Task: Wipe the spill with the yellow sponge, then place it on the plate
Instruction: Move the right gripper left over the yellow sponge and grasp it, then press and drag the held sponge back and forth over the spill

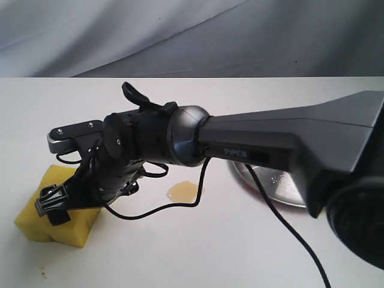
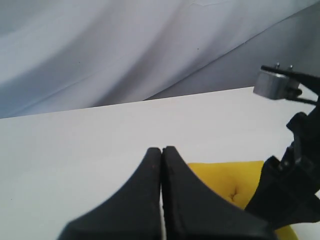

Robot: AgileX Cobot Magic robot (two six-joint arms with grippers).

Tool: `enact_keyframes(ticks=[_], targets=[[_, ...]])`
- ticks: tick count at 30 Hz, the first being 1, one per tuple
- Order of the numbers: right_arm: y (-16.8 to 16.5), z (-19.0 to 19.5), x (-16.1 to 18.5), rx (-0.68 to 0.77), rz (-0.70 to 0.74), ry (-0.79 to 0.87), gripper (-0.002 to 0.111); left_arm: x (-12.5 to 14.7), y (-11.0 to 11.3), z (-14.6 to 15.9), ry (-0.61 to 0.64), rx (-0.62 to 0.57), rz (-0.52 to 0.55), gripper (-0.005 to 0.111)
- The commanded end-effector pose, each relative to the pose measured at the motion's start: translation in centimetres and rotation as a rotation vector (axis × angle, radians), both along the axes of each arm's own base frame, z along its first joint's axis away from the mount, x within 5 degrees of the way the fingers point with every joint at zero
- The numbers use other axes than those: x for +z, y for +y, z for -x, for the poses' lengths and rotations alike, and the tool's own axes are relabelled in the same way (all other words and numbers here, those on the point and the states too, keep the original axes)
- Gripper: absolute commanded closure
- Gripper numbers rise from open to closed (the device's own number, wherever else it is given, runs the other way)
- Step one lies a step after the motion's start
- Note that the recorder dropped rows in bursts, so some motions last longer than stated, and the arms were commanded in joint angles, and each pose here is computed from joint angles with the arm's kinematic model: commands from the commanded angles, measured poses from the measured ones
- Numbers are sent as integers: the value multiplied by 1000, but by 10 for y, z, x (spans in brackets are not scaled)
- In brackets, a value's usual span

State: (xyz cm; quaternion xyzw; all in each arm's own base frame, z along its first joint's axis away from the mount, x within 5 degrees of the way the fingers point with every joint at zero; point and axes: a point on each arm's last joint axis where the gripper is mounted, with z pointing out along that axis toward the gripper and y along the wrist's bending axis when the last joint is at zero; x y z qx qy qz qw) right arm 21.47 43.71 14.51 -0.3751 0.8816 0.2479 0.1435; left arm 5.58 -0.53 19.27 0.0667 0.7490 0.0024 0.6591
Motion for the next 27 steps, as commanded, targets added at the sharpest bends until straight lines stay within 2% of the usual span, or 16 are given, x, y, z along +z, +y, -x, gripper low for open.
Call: enact_keyframes(ticks=[1,3,5,8,9,12,16,22,27], targets=[[2,-8,-26,-62,15,14,19,2,0,0,-12,2,4,107],[2,-9,-32,-101,18,37,23,2,0,0,-12,2,4,107],[2,-9,-37,-127,23,57,34,2,0,0,-12,2,4,107],[2,-9,-38,-142,22,66,63,2,0,0,-12,2,4,107],[2,-9,-38,-143,24,69,77,2,0,0,-12,2,4,107],[1,-9,-37,-136,28,64,108,2,0,0,-12,2,4,107],[-1,-7,-27,-58,48,22,108,2,0,0,-12,2,4,107],[-13,-10,21,13,66,-129,108,2,0,0,-12,2,4,107],[-44,-4,60,94,150,-286,108,2,0,0,-12,2,4,107]])
